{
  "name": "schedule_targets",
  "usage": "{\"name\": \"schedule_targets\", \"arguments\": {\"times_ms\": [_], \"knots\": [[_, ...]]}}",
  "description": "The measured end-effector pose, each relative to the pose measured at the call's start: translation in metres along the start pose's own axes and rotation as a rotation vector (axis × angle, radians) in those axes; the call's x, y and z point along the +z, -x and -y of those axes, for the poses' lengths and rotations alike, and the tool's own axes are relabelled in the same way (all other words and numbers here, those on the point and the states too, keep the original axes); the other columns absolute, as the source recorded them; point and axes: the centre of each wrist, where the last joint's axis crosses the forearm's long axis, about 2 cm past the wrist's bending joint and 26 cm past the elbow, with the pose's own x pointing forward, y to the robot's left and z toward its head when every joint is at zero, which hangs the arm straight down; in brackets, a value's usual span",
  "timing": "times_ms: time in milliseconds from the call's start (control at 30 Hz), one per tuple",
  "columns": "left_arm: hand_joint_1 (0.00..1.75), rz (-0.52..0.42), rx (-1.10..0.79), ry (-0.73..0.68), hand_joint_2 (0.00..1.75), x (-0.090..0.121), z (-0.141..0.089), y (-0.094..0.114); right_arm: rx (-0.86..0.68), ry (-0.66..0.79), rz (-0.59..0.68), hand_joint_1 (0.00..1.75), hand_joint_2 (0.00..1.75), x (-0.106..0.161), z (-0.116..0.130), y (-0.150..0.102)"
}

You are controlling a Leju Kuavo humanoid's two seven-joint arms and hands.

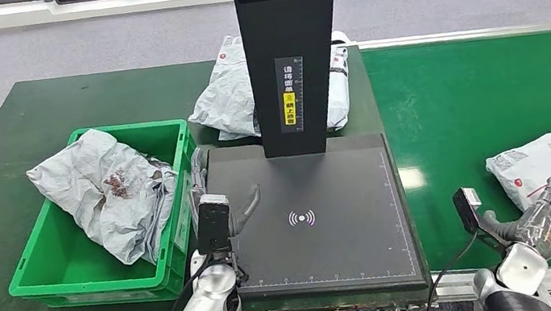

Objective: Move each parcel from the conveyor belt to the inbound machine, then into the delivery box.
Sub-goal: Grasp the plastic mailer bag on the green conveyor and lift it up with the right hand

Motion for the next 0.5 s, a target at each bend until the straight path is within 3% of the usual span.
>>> {"name": "schedule_targets", "arguments": {"times_ms": [500], "knots": [[0.00, -0.011, -0.004, -0.009, 1.75, 0.0030, -0.0027, 0.0031, 0.023, -0.035, 0.013, 0.00, 1.75, 0.0019, -0.0045, -0.0073]]}}
